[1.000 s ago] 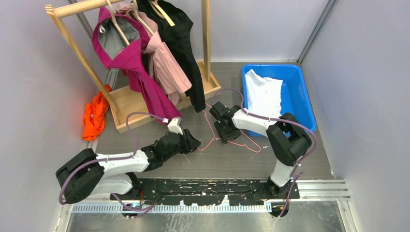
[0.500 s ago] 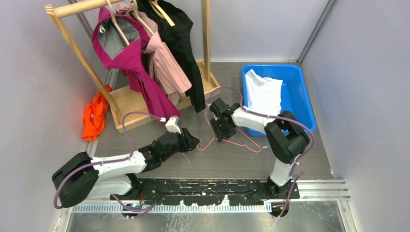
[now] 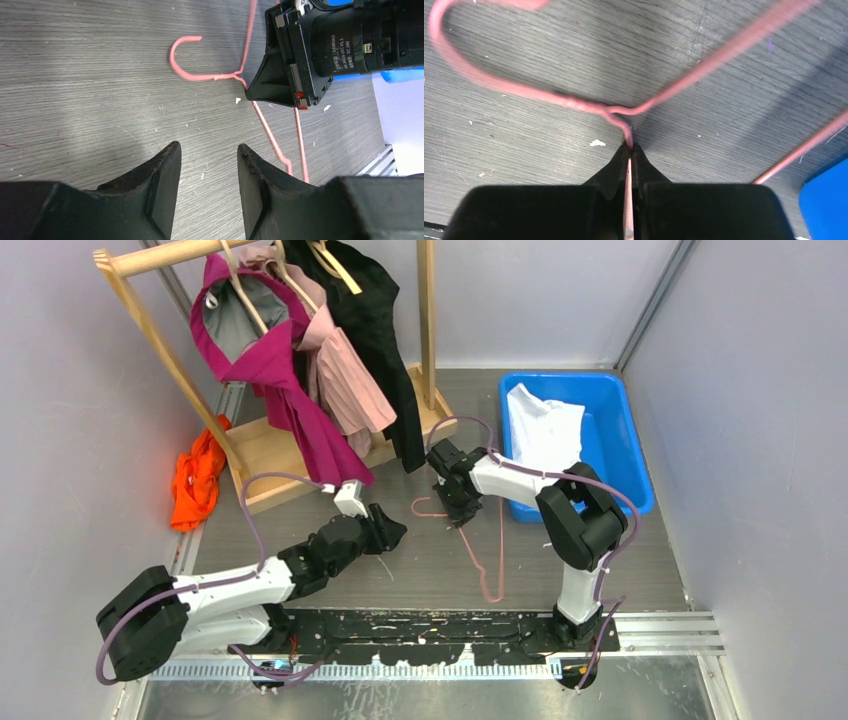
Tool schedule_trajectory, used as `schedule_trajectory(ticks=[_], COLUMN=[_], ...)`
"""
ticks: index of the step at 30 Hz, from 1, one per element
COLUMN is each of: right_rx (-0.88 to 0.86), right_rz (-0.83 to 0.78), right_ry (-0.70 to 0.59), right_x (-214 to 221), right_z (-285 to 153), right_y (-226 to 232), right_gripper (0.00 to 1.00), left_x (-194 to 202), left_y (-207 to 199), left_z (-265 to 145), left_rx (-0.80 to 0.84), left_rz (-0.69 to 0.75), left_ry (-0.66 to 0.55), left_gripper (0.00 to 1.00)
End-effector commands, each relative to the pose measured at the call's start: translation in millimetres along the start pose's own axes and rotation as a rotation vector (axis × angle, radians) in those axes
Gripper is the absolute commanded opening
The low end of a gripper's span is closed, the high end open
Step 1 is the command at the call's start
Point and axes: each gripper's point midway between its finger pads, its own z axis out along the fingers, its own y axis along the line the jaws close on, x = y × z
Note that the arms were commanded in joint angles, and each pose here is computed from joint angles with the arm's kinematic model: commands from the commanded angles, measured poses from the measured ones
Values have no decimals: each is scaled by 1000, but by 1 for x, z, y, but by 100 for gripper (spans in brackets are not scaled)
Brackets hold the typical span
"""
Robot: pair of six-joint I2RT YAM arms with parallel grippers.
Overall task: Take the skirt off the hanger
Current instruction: Pick up the hanger at the center of the board.
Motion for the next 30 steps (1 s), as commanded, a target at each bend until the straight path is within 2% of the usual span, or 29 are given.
schedule_trajectory(ticks=[1,6,14,30], right_rx=[85,43,-135,-162], right_rz=[30,36,116,167], right_ry=[83,49,-53,-210], right_x=[23,16,-12,-19], right_z=[31,25,8,-40], right_y=[-13,-5,30,26], right_gripper=[1,1,1,1], left_x=[-14,-16,-11,-7], left_y=[0,1,2,-12], left_z=[-5,-6,-3,20], left_rx=[-1,-5,-13,9], left_rz=[11,10,8,13], left_ry=[-66,-71,-50,-29], left_gripper=[46,46,46,46])
